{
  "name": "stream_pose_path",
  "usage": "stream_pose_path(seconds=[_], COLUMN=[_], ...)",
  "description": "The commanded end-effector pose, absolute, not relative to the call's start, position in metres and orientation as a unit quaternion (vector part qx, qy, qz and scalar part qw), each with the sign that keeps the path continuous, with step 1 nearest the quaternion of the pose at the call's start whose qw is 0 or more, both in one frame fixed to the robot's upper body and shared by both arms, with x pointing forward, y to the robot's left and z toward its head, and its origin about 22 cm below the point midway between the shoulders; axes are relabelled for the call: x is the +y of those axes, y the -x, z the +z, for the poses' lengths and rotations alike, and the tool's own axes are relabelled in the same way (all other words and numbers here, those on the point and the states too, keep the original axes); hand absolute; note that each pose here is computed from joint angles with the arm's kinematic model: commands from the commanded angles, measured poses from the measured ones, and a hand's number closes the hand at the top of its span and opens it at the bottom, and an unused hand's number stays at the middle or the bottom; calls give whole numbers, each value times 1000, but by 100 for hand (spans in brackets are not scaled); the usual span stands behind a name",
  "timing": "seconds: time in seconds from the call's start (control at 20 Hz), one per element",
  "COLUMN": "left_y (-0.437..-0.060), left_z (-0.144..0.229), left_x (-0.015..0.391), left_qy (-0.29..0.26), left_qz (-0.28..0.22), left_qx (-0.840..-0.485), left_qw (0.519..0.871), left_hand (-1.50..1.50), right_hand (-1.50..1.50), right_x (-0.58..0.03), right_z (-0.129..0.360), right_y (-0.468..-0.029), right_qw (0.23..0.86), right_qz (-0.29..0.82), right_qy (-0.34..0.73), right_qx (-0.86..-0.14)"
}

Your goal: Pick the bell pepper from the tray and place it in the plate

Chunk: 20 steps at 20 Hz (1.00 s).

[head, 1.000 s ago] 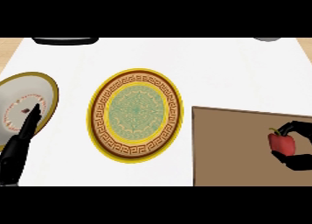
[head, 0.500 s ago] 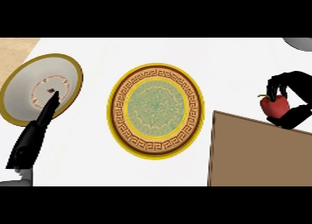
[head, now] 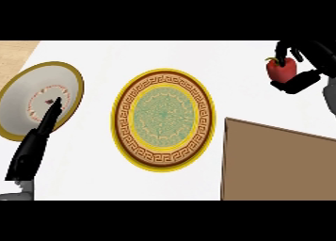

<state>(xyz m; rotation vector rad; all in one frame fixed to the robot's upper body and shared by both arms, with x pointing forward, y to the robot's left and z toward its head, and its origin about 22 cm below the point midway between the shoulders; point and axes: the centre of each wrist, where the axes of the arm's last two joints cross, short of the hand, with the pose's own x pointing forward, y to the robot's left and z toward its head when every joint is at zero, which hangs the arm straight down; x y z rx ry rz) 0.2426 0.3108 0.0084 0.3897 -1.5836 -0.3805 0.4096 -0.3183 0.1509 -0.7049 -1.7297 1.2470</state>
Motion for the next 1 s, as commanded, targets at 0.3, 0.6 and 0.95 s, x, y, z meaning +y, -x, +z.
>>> stream_pose_path(seconds=[0.3, 0.6, 0.95], left_y=[-225, -226, -214], left_z=[9, -12, -11], left_x=[330, 325, 342], left_qy=[-195, -209, -208], left_qz=[-149, -137, -130], left_qx=[-684, -675, -680], left_qw=[687, 694, 691], left_hand=[0, 0, 0], right_hand=[150, 150, 150], right_x=[-275, -217, -129], right_z=[194, 221, 199], right_y=[-446, -448, -437], right_qw=[310, 285, 310], right_qz=[476, 500, 498], right_qy=[91, 17, -10], right_qx=[-818, -817, -810])
